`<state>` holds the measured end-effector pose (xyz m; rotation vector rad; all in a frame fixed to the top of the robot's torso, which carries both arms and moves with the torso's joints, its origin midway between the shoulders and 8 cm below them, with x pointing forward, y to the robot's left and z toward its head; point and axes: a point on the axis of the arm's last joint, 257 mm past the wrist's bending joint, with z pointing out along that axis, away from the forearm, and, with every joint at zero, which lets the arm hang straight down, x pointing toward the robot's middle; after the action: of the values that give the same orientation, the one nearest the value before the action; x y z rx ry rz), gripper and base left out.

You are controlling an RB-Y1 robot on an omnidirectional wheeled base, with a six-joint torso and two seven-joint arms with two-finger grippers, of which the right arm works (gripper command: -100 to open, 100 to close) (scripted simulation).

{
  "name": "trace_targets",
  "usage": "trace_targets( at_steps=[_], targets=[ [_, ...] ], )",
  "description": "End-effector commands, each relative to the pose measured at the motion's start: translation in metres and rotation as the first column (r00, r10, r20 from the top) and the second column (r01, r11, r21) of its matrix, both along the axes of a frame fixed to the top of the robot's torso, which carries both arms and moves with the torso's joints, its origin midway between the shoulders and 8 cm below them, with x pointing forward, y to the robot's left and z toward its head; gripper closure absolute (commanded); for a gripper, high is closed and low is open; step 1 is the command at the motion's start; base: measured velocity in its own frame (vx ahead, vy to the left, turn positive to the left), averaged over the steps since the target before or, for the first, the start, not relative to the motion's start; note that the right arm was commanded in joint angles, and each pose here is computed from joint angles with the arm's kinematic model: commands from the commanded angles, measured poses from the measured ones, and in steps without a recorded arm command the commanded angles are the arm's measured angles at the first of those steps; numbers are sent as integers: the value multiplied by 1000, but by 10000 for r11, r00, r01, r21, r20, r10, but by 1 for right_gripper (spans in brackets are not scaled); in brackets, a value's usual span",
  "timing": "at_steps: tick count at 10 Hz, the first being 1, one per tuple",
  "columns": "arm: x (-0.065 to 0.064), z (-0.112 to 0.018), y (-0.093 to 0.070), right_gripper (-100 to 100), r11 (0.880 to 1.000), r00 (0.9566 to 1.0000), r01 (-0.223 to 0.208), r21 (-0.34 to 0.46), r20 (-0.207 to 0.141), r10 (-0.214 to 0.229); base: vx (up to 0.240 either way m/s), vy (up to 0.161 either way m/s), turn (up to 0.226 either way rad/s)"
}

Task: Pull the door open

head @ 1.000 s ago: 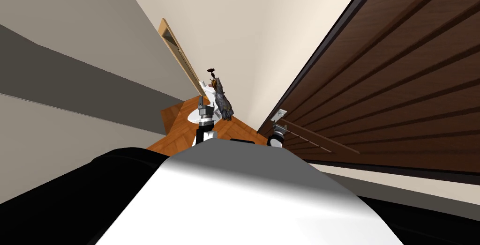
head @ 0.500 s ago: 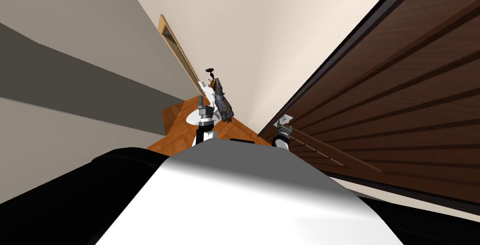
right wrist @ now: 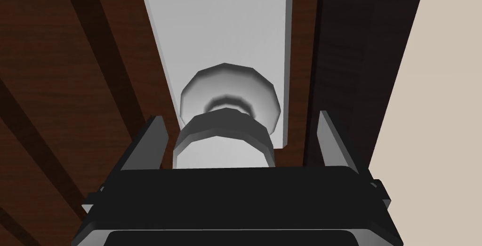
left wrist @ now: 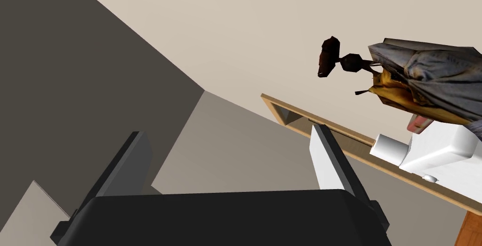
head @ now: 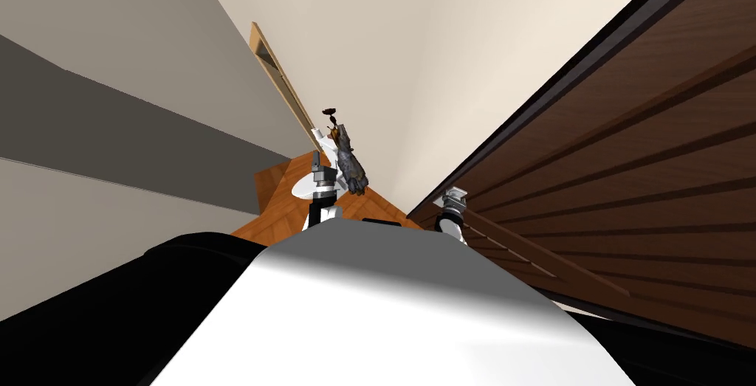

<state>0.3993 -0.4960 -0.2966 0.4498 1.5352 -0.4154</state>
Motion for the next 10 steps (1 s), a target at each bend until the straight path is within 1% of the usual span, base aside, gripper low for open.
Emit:
trace_targets(
  at_steps=[1,6,7,8,9,10],
  targets=[
    [0,0,1,100,10000,10000,-3,-13,-6,3,-10,2,-17],
    [0,0,1,100,10000,10000,-3,-13,-6,3,-9,-1,1],
    [0,-8,-1,100,9974,9999,67,717,109,-75,-18,-1,2],
    [0,-12,-1,100,9934,9998,94,1147,187,-116,-47,-4,5],
    [0,-16,-1,100,9857,9994,125,1681,286,-175,-52,0,6],
    [1,-21,-1,100,9756,9990,119,2193,386,-209,-54,17,16]
  ],
)
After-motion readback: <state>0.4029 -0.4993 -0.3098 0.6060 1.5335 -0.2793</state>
